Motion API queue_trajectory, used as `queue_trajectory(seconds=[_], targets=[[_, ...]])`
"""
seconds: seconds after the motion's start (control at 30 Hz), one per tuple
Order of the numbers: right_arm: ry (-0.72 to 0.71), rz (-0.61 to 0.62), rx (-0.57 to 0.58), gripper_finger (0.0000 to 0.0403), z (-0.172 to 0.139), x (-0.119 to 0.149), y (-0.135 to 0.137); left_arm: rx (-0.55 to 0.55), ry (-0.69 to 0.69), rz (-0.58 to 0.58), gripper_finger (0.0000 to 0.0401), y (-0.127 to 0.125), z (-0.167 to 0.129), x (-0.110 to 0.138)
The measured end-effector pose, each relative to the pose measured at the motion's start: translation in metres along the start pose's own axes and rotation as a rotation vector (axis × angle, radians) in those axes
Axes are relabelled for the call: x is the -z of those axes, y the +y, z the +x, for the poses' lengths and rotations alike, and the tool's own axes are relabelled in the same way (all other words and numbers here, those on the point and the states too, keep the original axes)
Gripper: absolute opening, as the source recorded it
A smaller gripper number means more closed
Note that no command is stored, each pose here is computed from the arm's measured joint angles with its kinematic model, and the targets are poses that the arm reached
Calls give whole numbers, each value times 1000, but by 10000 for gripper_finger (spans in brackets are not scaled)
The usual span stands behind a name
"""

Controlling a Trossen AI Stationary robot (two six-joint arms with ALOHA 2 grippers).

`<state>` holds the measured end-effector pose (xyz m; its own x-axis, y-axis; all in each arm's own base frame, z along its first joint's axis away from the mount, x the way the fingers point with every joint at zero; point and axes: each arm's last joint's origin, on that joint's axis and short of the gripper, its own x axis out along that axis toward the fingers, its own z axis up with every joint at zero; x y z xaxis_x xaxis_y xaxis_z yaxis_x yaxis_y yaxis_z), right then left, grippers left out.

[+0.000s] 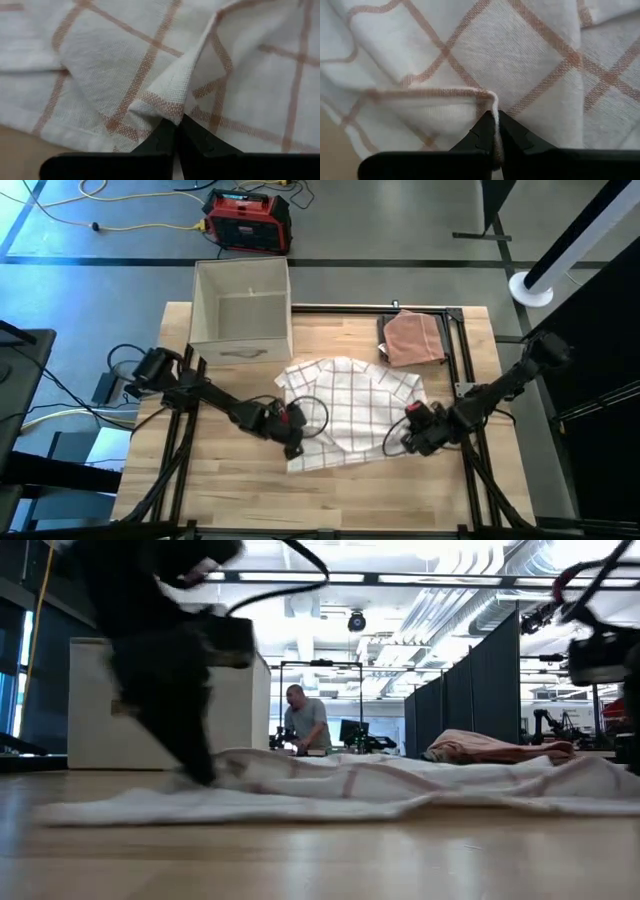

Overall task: Fold towel
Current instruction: Fold the white square towel

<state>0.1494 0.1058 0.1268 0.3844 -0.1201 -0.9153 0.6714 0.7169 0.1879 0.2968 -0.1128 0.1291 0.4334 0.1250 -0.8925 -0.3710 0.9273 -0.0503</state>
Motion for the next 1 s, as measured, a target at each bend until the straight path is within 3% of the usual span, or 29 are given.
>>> queue_trajectory(seconds=[0.37, 0.43, 0.53, 0.67, 0.87, 1.0], targets=[[90, -29, -236, 0, -15, 45, 94, 142, 175, 65, 0, -46, -43, 65], [78, -65, -222, 0, -24, 44, 108, 127, 195, 83, 0, -45, -51, 71], [27, -117, -122, 0, -44, 27, 116, 75, 220, 112, 0, -33, -65, 69], [-89, -174, 27, 0, -82, -12, 112, 55, 199, 150, 0, -5, -92, 49], [-304, -152, 160, 0, -144, -74, 83, 49, -4, 97, 0, 43, -152, 2], [-479, -146, 244, 0, -179, -107, 59, -29, -182, 59, 0, 74, -193, -17]])
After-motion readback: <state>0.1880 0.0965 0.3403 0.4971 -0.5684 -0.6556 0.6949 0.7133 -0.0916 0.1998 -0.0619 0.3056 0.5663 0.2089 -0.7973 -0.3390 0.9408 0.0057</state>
